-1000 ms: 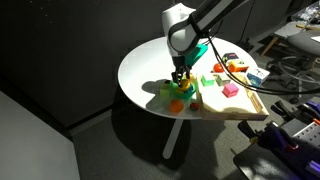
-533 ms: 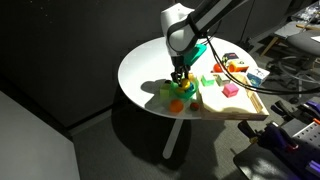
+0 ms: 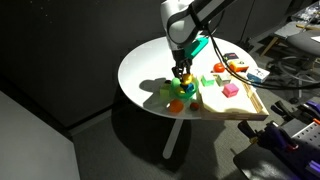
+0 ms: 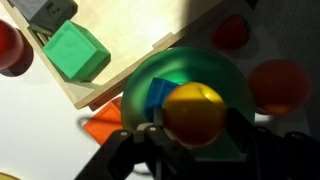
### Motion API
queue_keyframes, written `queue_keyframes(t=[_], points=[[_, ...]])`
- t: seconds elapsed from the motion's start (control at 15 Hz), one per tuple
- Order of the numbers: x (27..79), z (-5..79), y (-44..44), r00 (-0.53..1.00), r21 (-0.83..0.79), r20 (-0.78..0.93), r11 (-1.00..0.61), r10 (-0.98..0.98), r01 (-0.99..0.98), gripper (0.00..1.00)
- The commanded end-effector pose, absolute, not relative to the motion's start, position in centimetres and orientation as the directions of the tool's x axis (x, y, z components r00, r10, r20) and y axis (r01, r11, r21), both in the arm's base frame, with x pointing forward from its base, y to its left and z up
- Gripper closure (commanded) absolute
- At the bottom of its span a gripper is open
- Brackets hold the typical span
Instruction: Remove the yellow fruit in the green bowl and place it in the wooden tray
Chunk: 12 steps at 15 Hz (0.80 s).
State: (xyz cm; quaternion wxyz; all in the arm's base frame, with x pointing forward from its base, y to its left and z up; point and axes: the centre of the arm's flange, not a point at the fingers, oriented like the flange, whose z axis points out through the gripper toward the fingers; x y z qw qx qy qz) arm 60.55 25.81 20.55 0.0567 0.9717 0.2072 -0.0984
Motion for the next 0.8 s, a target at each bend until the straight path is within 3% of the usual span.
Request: queue_keyframes(t=[0.0,0.73], points=[[59.5,22.9,24.1,0.9,0.117,-0.24,-0.91,0.364,0.399,0.61],[56.1,21.7,18.0,0.893,0.141,-0.326,-0.918,0.312,0.372,0.61]])
